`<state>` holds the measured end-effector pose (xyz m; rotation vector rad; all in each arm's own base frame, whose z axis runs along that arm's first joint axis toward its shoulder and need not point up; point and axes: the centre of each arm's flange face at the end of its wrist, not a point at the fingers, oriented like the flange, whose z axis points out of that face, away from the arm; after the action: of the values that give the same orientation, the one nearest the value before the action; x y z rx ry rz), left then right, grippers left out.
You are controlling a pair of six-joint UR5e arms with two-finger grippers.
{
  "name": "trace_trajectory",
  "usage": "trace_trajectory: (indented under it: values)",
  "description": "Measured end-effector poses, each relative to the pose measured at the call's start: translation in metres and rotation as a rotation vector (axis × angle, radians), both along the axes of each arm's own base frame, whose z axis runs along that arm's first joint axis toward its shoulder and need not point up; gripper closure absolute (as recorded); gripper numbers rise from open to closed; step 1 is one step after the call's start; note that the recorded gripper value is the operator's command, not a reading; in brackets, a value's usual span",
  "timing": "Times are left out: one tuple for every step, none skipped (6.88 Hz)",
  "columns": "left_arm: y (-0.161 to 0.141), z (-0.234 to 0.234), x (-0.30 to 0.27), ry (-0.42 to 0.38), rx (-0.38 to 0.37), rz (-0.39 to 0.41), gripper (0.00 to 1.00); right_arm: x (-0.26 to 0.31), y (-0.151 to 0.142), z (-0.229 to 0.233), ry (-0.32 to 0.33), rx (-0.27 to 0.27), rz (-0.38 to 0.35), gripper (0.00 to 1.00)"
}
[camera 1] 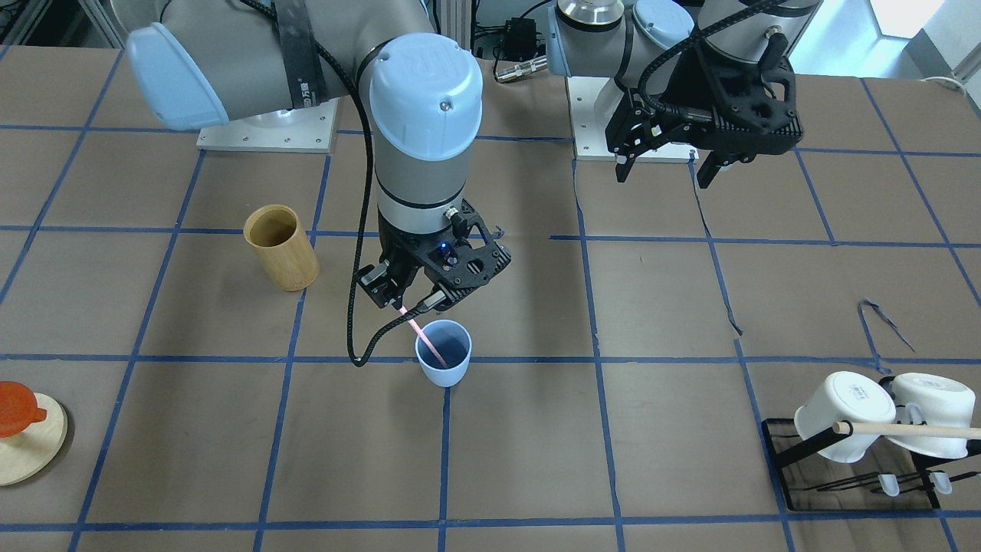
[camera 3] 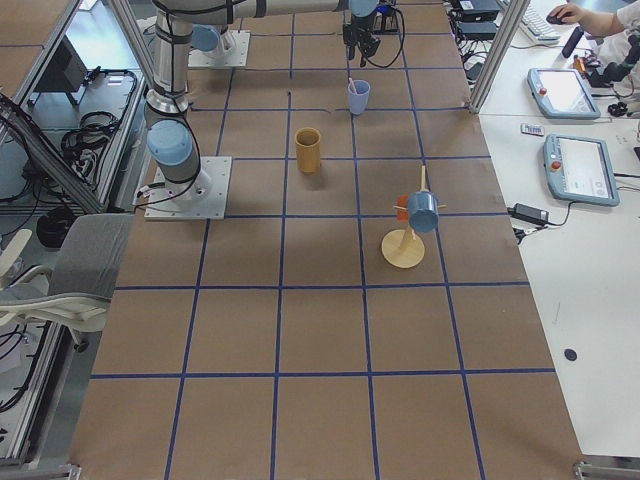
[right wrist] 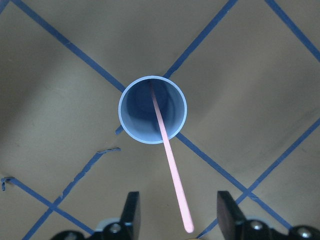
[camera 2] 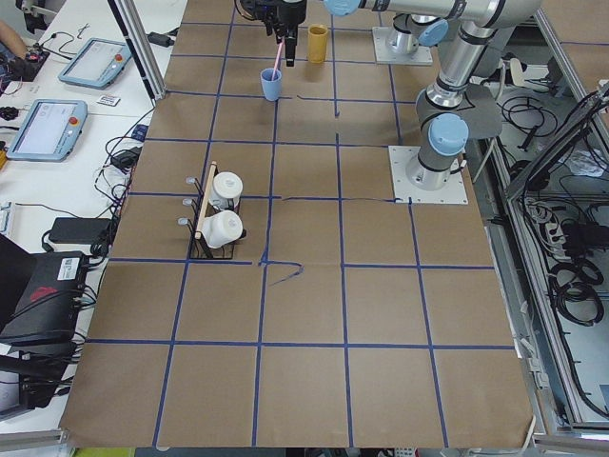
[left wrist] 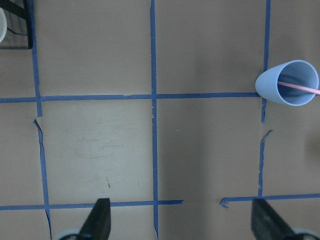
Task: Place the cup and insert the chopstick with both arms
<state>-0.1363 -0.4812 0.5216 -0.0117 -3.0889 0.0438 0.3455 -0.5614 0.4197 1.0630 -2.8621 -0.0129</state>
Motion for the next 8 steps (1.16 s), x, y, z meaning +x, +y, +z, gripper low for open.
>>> trace_trajectory:
  values:
    - [0.000,0.000,0.000,0.000,0.000,0.000,0.00,-0.019,-0.008,0.031,-0.035,-0.108,-0.034,0.00]
    - [0.000,0.000,0.000,0.001,0.000,0.000,0.00,-0.056,-0.017,0.059,-0.064,-0.179,-0.095,0.00]
    - [0.000,0.000,0.000,0.001,0.000,-0.001,0.00,-0.098,-0.015,0.085,-0.084,-0.203,-0.169,0.00]
    - [0.000,0.000,0.000,0.001,0.000,-0.001,0.00,-0.139,-0.002,0.106,-0.092,-0.196,-0.254,0.00]
    - [0.000,0.000,0.000,0.001,0.000,-0.002,0.00,-0.171,0.012,0.120,-0.096,-0.194,-0.337,0.00]
    - [0.000,0.000,0.000,0.001,0.000,-0.002,0.00,-0.193,0.026,0.124,-0.102,-0.190,-0.419,0.00]
    - [0.000,0.000,0.000,0.001,-0.001,-0.002,0.00,-0.202,0.042,0.121,-0.121,-0.174,-0.477,0.00]
    - [0.000,0.001,0.000,0.000,-0.001,-0.002,0.00,-0.204,0.056,0.117,-0.141,-0.157,-0.500,0.00]
